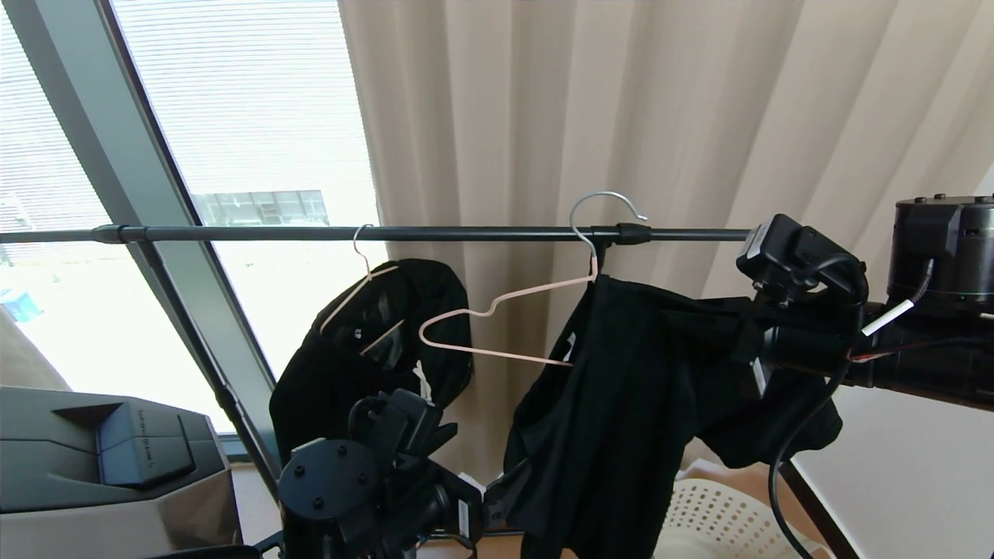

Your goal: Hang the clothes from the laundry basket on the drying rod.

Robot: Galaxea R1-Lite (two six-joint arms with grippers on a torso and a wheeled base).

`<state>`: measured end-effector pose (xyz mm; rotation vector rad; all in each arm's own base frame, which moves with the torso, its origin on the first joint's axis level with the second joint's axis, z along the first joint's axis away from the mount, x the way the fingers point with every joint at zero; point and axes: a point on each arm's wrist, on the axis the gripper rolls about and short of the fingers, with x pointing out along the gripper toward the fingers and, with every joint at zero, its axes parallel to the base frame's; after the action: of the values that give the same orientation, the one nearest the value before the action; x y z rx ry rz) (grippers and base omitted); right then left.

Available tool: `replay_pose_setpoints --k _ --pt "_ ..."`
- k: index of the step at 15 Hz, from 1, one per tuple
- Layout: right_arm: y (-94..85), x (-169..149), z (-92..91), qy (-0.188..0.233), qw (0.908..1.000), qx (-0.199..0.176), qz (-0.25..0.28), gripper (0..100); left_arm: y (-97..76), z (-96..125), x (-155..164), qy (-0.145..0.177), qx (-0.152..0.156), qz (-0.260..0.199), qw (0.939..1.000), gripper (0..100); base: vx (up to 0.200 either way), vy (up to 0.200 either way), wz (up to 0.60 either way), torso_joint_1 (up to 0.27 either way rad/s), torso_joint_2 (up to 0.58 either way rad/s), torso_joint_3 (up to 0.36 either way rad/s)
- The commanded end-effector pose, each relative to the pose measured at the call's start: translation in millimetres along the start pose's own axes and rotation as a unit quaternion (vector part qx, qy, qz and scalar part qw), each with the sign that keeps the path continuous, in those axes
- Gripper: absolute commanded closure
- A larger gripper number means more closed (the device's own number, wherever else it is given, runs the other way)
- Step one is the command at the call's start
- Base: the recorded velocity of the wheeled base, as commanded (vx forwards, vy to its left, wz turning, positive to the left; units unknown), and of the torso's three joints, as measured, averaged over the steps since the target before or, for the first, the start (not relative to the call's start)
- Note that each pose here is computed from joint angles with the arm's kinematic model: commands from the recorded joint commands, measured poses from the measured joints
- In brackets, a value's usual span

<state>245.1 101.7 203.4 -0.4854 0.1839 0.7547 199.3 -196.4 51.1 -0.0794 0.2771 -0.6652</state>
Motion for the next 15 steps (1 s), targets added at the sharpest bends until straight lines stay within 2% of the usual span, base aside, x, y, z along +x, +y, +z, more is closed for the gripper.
replay_pose_setpoints --k 1,8,10,15 --pt "2.1 -1 -1.1 -0.001 1.0000 -0.001 0.001 100 1.6 -3 4 0.004 0.000 0.004 1.0000 0 0.000 0.000 0.00 0.000 0.00 0.000" --pt "9.2 -5 -4.4 -0.009 0.9996 -0.013 0.025 100 10.3 4 11 -0.018 -0.006 0.032 0.9993 0 0.000 0.000 0.00 0.000 0.00 0.000" --pt "12.5 -6 -1.1 -0.016 0.9993 -0.017 0.030 100 10.3 -7 16 -0.001 0.000 0.046 0.9989 0 0.000 0.000 0.00 0.000 0.00 0.000" --pt "18.1 -7 2.6 -0.023 0.9987 -0.020 0.040 100 6.7 -8 19 -0.002 0.003 0.049 0.9988 0 0.000 0.000 0.00 0.000 0.00 0.000"
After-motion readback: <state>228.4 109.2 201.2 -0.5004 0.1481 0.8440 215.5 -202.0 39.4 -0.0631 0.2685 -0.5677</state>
